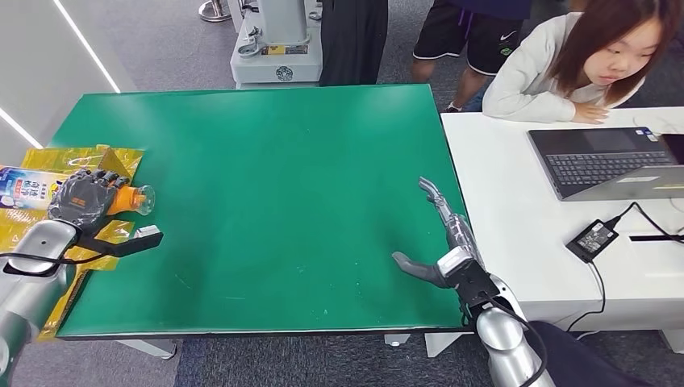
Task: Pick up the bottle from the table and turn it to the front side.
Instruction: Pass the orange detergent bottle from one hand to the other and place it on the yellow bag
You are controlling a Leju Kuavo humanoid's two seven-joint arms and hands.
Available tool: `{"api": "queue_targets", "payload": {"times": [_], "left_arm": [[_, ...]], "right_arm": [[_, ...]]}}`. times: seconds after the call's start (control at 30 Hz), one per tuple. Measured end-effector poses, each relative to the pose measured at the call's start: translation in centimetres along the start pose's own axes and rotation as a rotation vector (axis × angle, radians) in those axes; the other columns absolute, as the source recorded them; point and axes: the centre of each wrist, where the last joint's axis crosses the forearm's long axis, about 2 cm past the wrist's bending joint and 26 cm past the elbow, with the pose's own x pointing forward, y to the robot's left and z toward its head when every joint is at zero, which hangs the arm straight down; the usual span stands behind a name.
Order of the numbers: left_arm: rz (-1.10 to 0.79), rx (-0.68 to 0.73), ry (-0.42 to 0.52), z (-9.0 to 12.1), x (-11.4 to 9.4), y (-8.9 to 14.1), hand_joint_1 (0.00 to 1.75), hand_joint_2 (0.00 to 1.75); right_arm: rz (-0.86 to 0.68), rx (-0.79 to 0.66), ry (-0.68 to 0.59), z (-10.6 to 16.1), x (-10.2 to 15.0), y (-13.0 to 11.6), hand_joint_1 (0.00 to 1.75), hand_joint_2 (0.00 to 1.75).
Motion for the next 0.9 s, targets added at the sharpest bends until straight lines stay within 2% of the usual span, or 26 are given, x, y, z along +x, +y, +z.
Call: {"api": "queue_targets", "payload": {"times": [0.43, 0.9], "left_arm": [[0.036, -0.053, 0.036, 1.4, 0.7, -1.7, 1.75, 1.75], [0.077, -0.113, 0.030, 2.5, -0.1, -2.8, 1.75, 1.75]], "right_arm": [[-0.003, 0.018, 0.001, -0.1, 0.0, 0.0, 0.00, 1.75], [0.005, 0.033, -0.014, -1.0, 0.1, -0.4, 0.00, 1.75]]}}
